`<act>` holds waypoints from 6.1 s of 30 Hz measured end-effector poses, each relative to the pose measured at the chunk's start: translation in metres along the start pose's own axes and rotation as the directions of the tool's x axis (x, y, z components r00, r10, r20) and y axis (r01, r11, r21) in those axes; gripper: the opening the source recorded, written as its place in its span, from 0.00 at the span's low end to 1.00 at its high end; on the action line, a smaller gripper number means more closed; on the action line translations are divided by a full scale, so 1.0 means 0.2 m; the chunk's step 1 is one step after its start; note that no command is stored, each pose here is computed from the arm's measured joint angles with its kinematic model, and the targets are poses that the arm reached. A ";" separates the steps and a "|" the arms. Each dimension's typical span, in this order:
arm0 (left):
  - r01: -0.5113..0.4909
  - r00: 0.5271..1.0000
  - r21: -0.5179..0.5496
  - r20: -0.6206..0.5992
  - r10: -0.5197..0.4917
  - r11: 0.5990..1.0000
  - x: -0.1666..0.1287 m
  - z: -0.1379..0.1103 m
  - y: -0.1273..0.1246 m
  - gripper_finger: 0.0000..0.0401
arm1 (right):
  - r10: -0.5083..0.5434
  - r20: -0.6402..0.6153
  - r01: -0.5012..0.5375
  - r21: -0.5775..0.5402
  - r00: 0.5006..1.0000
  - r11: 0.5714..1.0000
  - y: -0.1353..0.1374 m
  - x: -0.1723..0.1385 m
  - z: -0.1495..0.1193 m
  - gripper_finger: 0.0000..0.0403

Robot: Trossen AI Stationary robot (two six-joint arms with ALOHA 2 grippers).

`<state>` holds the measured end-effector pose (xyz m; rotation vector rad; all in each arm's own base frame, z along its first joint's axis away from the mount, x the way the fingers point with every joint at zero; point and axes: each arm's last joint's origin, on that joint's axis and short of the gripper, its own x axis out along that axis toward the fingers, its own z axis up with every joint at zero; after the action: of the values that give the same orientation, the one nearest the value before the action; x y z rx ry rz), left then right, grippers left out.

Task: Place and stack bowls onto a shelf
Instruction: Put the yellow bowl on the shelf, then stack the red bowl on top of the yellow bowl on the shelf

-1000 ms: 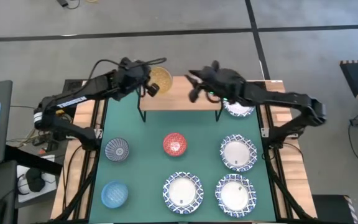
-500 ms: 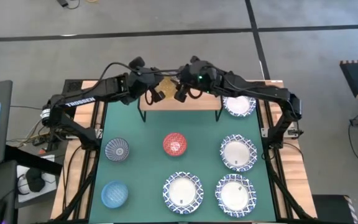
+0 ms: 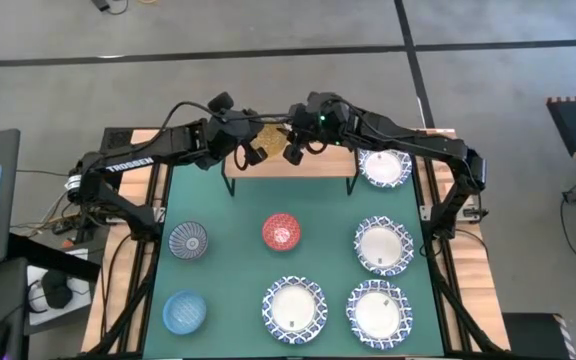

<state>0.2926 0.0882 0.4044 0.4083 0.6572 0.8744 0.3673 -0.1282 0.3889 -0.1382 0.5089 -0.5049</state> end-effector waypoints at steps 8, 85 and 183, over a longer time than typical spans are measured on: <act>0.050 0.997 -0.068 0.062 -0.045 0.996 -0.05 0.04 -0.05 0.02 | 0.007 -0.027 -0.008 -0.026 1.000 1.000 0.00 0.00 -0.01 0.23; -0.001 0.967 -0.564 -0.211 -0.144 0.826 -0.17 -0.22 0.24 0.18 | 0.224 -0.324 -0.028 0.512 0.919 0.858 -0.18 0.64 -0.13 0.45; 0.394 0.776 -0.774 -0.009 -0.631 0.495 -0.44 -0.92 -0.68 0.38 | 0.257 -0.533 0.221 0.675 0.807 0.704 1.04 0.19 -0.91 0.27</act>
<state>0.2046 -0.0495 0.2228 -0.6819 0.5841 0.5322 0.3947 0.0340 0.1628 0.8255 0.8970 -0.6994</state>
